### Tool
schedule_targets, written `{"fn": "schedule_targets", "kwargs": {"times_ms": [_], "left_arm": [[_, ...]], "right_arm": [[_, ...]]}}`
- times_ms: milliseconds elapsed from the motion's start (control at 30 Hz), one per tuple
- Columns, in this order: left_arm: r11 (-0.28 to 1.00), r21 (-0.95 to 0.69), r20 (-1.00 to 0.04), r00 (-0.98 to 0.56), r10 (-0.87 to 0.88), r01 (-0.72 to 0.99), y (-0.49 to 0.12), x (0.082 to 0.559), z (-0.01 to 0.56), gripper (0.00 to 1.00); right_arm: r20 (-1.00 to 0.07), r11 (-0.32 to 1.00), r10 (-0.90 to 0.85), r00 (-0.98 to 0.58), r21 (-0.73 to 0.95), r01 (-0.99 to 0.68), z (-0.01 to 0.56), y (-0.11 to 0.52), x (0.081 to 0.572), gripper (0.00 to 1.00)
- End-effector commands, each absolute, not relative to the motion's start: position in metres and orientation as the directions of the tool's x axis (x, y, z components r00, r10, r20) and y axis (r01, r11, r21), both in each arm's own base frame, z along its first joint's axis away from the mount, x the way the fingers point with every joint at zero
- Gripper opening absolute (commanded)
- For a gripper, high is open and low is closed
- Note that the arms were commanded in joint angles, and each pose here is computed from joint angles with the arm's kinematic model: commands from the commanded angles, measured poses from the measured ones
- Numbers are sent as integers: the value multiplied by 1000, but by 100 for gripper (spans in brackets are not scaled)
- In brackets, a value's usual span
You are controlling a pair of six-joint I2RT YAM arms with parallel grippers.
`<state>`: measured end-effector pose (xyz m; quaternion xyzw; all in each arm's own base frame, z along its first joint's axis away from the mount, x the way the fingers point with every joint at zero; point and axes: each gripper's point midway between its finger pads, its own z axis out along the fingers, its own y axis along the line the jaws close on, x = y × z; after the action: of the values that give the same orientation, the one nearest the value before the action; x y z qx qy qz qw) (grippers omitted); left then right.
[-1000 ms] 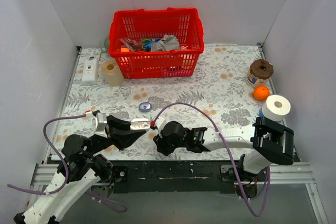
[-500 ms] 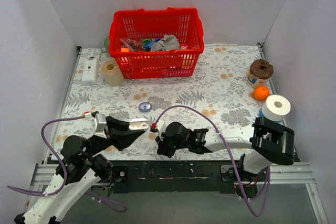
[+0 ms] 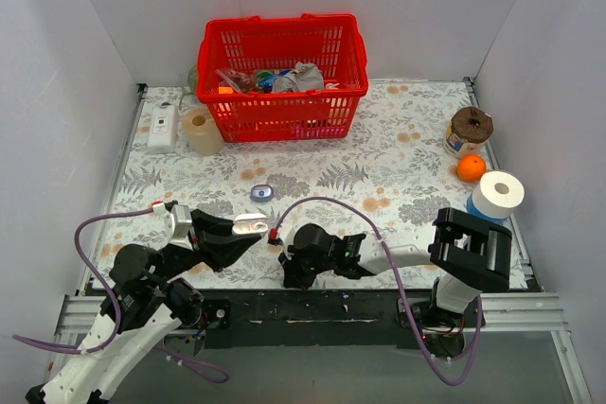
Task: Insert the wireless bluetooth earbuds into the charging case
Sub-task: Pick up the earbud from the center of the board.
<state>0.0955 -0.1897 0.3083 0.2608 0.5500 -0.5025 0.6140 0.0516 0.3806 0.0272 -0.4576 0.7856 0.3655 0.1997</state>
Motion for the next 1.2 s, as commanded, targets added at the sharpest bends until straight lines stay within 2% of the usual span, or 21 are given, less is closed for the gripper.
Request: {"fn": "schedule_targets", "kwargs": {"times_ms": [0,800,1167], "left_arm": [[365,-220,-935,-89,-343,905,-186,94,318,0],[379,-228,-939,-100,-330,897,-188,99,312,0],[372,-214,-941,-89,-327,903,-190,98,314,0]], "right_arm": [[-672,309,-528,-519,417,-855,32,391,58,1],[-676,363,-484,-557,424,-830,33,384,100,1],[-590,254,-613,-525,482,-839,24,377,40,1]]}}
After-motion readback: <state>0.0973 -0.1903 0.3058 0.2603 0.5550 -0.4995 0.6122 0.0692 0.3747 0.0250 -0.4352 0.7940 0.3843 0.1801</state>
